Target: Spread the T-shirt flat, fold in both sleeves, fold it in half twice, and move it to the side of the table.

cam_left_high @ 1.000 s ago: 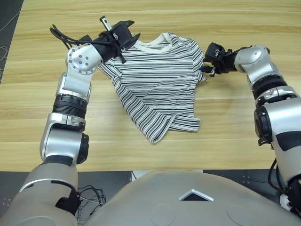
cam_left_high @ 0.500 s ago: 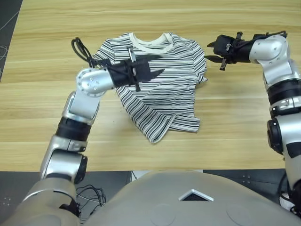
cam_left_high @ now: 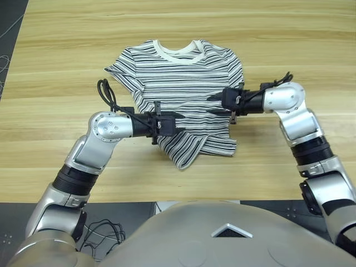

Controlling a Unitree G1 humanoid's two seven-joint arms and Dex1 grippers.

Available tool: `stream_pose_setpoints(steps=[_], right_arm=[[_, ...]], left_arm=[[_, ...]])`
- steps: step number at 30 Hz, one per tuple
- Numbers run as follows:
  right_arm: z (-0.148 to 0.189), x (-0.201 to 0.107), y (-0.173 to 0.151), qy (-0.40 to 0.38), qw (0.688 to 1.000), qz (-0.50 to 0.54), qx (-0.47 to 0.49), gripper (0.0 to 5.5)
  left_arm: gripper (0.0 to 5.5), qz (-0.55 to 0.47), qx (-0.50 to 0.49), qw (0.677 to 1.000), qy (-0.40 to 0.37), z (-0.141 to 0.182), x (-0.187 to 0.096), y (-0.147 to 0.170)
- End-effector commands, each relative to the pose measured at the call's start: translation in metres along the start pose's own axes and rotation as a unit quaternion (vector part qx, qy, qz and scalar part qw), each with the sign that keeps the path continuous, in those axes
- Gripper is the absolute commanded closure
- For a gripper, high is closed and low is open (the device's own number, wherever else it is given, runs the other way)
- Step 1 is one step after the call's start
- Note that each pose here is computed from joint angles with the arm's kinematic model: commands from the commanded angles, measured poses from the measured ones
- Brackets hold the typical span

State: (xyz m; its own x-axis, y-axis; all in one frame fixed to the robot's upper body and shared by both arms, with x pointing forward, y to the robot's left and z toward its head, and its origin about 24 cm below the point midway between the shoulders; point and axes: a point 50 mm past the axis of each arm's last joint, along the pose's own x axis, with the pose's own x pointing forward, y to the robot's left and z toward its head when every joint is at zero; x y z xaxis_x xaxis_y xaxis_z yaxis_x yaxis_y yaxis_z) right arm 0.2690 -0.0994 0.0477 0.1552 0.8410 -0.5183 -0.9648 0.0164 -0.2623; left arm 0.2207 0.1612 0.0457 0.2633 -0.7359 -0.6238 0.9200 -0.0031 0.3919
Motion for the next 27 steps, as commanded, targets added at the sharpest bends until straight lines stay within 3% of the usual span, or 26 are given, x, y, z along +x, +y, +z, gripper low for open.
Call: stream_pose_setpoints(steps=[1,6,13,27], right_arm=[[-0.010,0.011,0.003,0.020,0.999,0.029,0.019,3.90],[-0.030,0.016,0.007,0.045,0.992,0.085,0.081,3.90],[-0.084,-0.021,-0.003,0.204,0.969,0.086,0.107,3.90],[-0.084,-0.025,-0.007,0.198,0.972,0.083,0.098,3.90]], left_arm=[[3.93,-0.025,0.003,0.999,0.043,-0.018,-0.001,-0.002],[3.93,-0.107,0.003,0.990,0.088,-0.041,-0.007,-0.030],[3.93,-0.118,0.012,0.988,0.094,-0.029,-0.039,-0.040],[3.93,-0.134,-0.053,0.953,0.267,-0.061,-0.132,-0.071]])
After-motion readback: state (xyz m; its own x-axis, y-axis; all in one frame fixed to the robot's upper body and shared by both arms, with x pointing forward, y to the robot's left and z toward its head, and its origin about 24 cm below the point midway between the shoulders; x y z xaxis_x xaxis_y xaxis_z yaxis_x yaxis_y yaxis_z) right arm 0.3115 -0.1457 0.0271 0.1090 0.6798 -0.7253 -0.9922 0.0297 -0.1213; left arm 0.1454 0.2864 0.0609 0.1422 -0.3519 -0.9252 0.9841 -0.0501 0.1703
